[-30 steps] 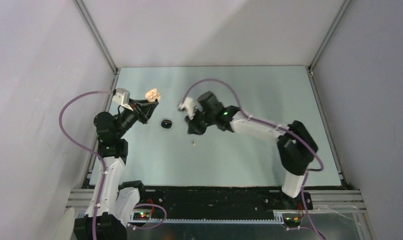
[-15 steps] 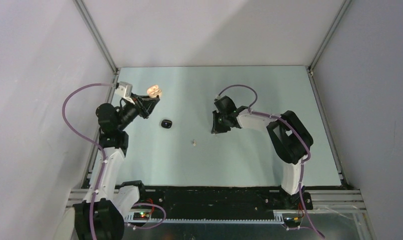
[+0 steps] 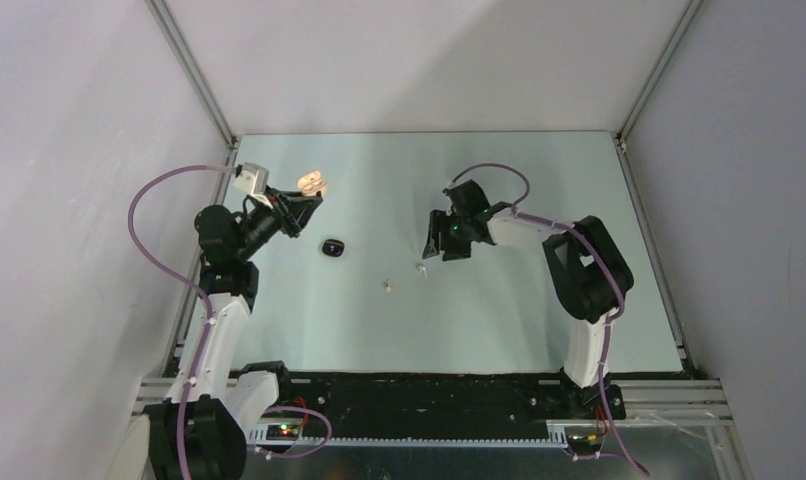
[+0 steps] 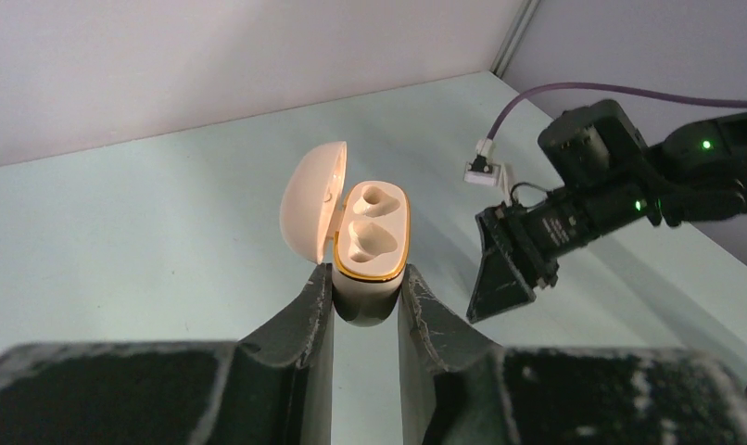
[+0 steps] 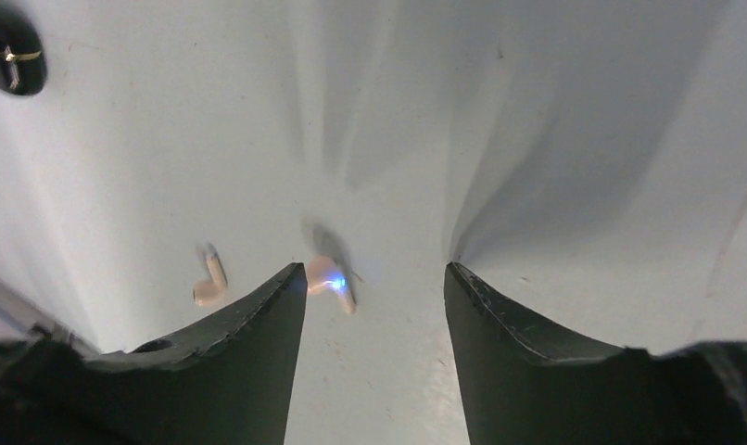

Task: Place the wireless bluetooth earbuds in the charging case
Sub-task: Place the earbud at the center of the board, then pick up the earbud from the center of the board.

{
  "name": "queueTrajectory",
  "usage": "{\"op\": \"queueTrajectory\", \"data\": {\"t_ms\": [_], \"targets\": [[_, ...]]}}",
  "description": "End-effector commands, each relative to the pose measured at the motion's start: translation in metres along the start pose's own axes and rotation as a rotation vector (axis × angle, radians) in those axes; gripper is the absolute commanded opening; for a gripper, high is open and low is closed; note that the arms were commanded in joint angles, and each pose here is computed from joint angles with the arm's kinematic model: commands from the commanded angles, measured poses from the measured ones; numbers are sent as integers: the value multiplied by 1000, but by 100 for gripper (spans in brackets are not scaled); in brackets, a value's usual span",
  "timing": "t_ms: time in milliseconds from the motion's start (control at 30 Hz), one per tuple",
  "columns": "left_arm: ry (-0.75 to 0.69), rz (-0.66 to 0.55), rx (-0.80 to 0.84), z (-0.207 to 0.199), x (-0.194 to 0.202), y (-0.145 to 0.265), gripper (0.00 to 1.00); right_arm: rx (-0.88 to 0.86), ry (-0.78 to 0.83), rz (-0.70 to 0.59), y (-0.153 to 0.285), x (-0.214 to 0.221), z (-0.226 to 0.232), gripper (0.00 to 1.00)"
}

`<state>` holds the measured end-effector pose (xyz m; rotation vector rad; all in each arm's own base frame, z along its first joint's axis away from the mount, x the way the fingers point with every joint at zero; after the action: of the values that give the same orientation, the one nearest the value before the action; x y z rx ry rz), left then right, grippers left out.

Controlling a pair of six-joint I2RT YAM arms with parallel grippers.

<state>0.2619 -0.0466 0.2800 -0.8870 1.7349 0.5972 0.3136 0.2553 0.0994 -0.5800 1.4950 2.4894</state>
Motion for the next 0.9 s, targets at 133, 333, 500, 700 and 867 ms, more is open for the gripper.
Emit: {"op": "queueTrajectory", "data": {"t_ms": [133,333,500,700,867], "targets": [[-104,-44,35,-16,-25,5,0,-450,761,-1,59,-31,15,49],[-92,-43,25,-20,-24,10,0,-350,1260,96,37,-34,46,47],[-91,-49,21,-25,-24,16,0,-180,1317,280,16,-28,62,47],[-101,-62,17,-30,-21,23,0,-34,1367,410,3,-15,63,50],[-99,-69,14,-33,-18,27,0,15,1362,430,-2,-12,57,51]]}}
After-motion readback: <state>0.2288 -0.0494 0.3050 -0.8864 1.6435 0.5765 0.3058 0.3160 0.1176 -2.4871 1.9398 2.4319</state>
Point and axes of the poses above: each gripper's point midway between its finger pads, its own y axis back along the fingers, its own z axis along the line the jaws close on, x = y × z, the point moved 8 cm from there along y, back along the fingers, and after that the axes turned 6 degrees about y, right-handed, at the moved point
